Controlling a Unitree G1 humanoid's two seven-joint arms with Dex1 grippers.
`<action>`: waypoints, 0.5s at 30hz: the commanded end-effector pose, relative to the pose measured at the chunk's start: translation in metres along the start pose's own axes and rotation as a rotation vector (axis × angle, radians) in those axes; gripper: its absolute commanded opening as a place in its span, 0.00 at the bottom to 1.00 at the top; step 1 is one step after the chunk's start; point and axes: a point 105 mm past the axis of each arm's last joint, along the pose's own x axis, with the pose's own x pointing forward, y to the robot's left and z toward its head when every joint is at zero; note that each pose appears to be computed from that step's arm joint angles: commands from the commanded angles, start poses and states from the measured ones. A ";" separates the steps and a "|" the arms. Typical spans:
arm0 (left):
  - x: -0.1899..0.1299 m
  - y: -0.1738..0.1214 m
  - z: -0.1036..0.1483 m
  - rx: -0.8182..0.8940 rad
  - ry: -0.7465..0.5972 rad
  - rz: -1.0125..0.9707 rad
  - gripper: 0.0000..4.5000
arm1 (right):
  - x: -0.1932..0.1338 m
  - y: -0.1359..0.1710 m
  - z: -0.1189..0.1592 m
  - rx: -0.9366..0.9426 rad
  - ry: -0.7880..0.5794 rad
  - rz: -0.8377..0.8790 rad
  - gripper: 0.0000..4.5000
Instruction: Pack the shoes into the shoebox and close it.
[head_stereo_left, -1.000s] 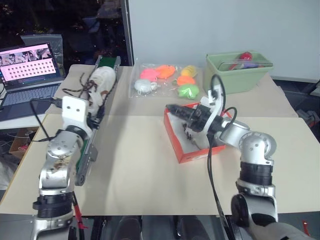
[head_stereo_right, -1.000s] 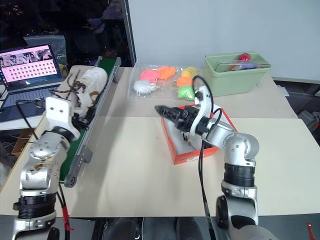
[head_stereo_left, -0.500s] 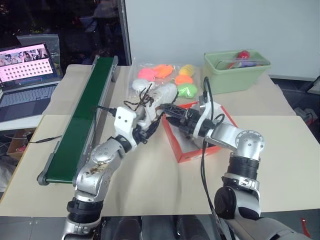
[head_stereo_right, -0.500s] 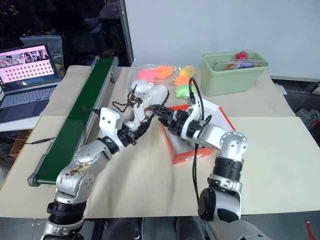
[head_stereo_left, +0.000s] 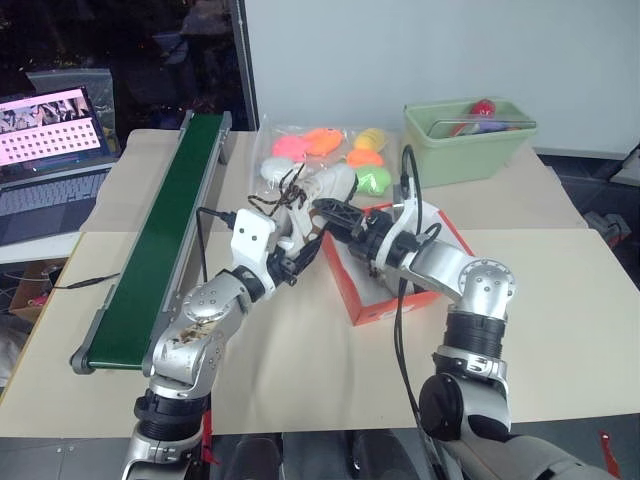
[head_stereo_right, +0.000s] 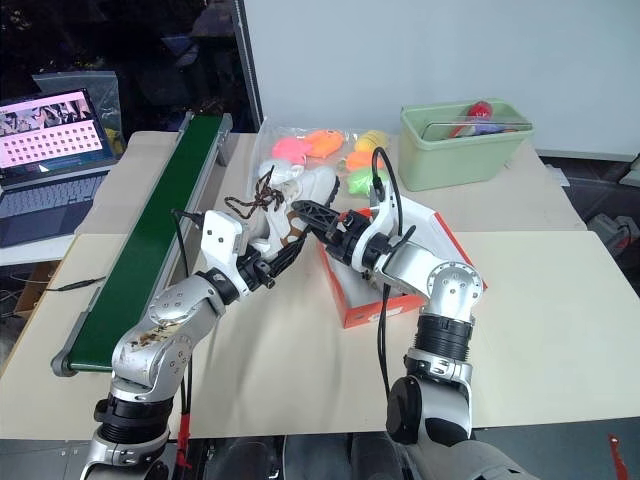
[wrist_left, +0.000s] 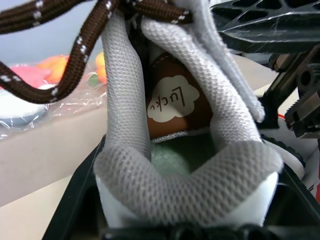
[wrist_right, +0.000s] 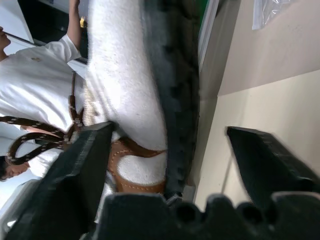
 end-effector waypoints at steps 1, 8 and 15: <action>0.004 -0.023 0.020 0.019 -0.070 -0.110 0.57 | 0.003 0.015 0.011 -0.031 -0.057 0.031 0.55; 0.004 -0.024 0.020 0.017 -0.069 -0.116 0.57 | 0.005 0.033 0.009 -0.023 -0.074 0.110 0.14; 0.003 -0.030 0.009 0.085 -0.017 -0.157 0.57 | 0.004 0.051 0.016 0.078 -0.172 0.188 0.14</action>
